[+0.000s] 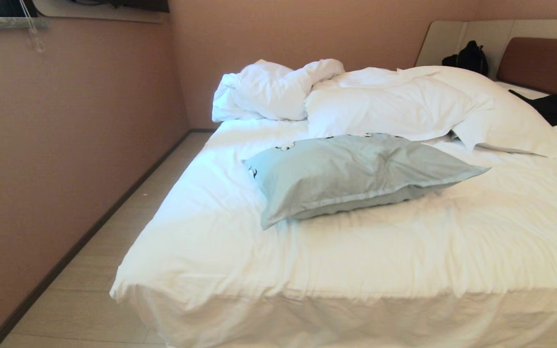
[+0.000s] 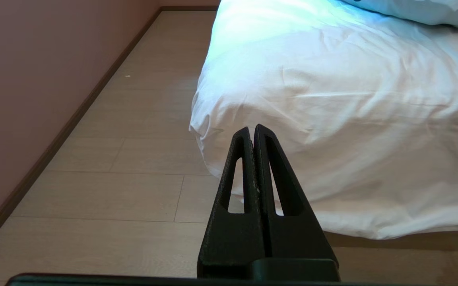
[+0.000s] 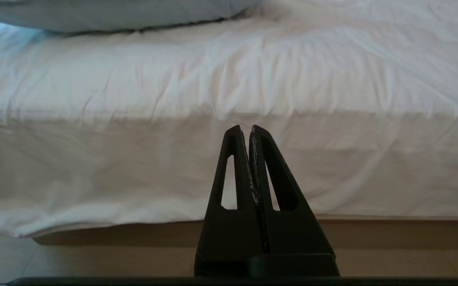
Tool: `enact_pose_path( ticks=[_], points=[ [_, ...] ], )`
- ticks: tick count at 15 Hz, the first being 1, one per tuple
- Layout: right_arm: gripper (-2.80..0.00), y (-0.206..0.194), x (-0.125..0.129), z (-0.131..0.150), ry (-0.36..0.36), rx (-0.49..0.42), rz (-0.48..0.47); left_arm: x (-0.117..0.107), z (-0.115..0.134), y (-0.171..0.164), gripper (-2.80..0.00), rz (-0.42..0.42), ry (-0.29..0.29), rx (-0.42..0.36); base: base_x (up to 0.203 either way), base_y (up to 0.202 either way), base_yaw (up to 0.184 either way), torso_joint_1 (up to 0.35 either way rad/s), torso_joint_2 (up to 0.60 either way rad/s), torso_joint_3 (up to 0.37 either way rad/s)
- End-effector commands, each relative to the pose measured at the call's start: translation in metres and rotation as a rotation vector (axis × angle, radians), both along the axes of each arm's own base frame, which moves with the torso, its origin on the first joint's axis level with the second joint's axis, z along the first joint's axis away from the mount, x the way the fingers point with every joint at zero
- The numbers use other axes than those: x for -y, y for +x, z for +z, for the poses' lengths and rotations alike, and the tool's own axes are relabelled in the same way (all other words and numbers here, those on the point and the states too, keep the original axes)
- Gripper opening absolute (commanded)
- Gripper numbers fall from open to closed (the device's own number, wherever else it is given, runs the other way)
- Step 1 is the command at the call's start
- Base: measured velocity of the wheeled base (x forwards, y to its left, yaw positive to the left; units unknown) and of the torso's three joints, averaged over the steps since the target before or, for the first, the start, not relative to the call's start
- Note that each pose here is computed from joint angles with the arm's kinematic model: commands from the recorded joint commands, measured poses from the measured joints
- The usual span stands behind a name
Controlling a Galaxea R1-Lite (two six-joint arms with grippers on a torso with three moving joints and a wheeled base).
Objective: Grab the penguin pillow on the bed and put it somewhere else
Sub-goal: Pick up the pillow
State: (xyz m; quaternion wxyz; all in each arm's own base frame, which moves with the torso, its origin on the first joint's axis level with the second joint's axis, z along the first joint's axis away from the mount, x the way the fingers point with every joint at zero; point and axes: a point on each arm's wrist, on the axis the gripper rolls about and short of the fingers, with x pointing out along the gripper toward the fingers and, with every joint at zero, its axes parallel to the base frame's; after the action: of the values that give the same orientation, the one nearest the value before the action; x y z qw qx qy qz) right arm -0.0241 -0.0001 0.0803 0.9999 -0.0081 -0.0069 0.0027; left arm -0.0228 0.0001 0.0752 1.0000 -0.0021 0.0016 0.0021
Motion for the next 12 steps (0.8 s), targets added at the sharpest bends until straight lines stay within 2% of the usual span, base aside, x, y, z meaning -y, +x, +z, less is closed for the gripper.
enact_pose_path(
  ticks=[1, 3, 5, 10, 12],
  points=[
    [-2.80, -0.005, 0.000, 0.016, -0.001, 0.051, 0.008, 0.000, 0.000, 0.000, -2.80, 0.000, 0.000, -0.001, 0.000, 0.000, 0.000, 0.000, 0.00, 0.000],
    [-2.80, -0.016, 0.000, 0.038, -0.005, 0.085, 0.014, 0.000, 0.000, 0.000, -2.80, 0.000, 0.000, -0.001, 0.000, 0.000, 0.000, 0.000, 0.00, 0.000],
    [-2.80, -0.026, 0.000, 0.061, -0.025, 0.066, 0.026, 0.000, 0.000, 0.000, -2.80, 0.000, 0.000, -0.001, 0.000, 0.000, 0.000, 0.000, 0.00, 0.000],
    [-2.80, 0.011, -0.001, 0.115, -0.033, -0.123, 0.051, 0.000, 0.000, 0.000, -2.80, 0.000, 0.000, -0.001, 0.000, 0.000, 0.000, 0.000, 0.00, 0.000],
    [-2.80, 0.036, -0.002, 0.130, -0.028, -0.157, 0.072, 0.000, 0.000, 0.000, -2.80, 0.000, 0.000, -0.001, 0.000, 0.000, 0.000, 0.000, 0.00, 0.000]
  ],
)
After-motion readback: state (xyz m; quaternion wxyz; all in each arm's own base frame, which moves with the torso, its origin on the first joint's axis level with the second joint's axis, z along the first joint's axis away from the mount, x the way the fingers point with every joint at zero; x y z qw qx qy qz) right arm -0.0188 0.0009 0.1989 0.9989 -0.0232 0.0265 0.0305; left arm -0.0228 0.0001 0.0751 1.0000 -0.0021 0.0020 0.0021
